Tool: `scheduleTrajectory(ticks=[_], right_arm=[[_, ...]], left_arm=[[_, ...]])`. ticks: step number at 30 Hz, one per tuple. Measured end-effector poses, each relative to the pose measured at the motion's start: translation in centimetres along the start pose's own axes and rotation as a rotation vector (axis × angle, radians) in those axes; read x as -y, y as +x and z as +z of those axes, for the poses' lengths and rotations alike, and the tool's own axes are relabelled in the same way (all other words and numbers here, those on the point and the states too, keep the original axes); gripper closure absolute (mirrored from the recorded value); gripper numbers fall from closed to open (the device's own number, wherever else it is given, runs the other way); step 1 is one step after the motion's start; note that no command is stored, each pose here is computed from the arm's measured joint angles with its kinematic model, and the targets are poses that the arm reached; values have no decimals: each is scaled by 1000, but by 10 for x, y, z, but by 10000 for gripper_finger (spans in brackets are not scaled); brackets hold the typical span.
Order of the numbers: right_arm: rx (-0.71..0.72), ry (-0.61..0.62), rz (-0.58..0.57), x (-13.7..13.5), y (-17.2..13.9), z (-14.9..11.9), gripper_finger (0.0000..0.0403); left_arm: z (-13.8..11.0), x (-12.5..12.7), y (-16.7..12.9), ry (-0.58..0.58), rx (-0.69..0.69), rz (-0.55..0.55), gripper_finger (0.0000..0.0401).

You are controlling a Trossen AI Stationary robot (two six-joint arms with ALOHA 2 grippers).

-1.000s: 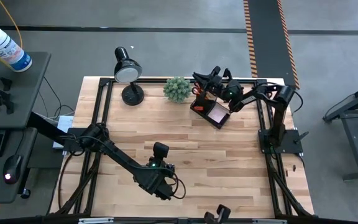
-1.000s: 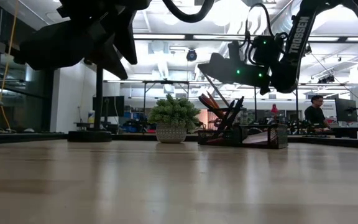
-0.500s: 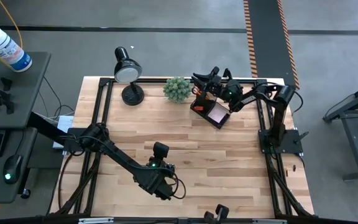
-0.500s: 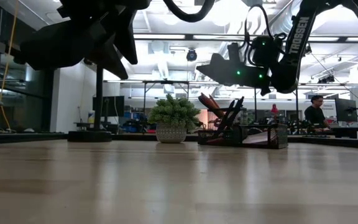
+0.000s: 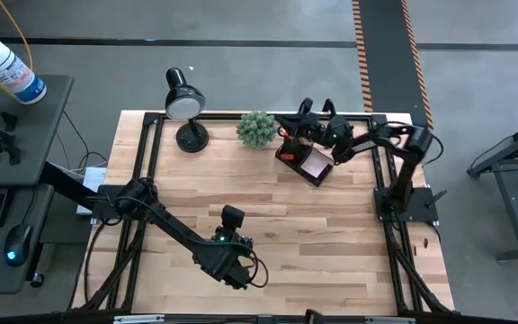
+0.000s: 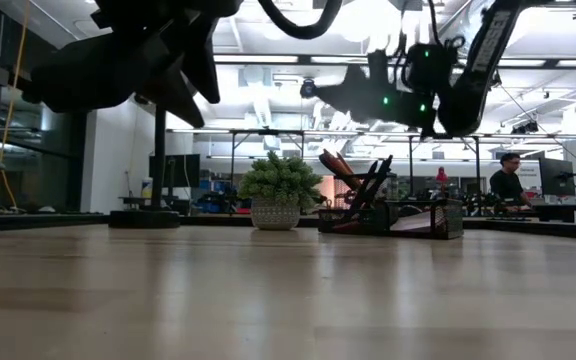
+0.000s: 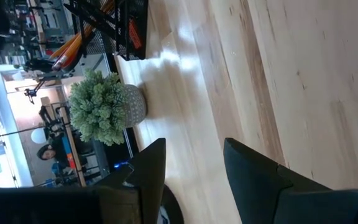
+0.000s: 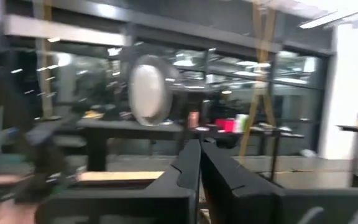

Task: Pick and place office supplies into organizer
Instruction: Return to Home Position

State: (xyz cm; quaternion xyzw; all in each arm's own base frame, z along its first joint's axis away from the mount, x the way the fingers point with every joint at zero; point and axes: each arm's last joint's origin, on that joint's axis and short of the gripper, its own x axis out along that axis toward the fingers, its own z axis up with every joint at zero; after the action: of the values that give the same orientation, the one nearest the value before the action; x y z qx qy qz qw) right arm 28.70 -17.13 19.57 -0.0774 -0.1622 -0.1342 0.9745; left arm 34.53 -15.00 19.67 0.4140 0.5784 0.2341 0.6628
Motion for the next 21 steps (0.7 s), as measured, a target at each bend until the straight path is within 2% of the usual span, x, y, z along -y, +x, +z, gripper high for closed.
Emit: scheduleTrajectory(ticks=[6,11,16,21], right_arm=[[-123,2,148,-19,3,31,401],[-235,-95,276,-45,-3,59,402],[-335,-146,402,-73,-19,80,402],[-437,-158,453,-94,-48,87,402]], left_arm=[[-3,-3,1,31,-13,59,251],[-4,-12,11,16,-46,95,251],[-2,-23,25,-8,-70,124,251],[7,-33,42,-55,-53,144,251]])
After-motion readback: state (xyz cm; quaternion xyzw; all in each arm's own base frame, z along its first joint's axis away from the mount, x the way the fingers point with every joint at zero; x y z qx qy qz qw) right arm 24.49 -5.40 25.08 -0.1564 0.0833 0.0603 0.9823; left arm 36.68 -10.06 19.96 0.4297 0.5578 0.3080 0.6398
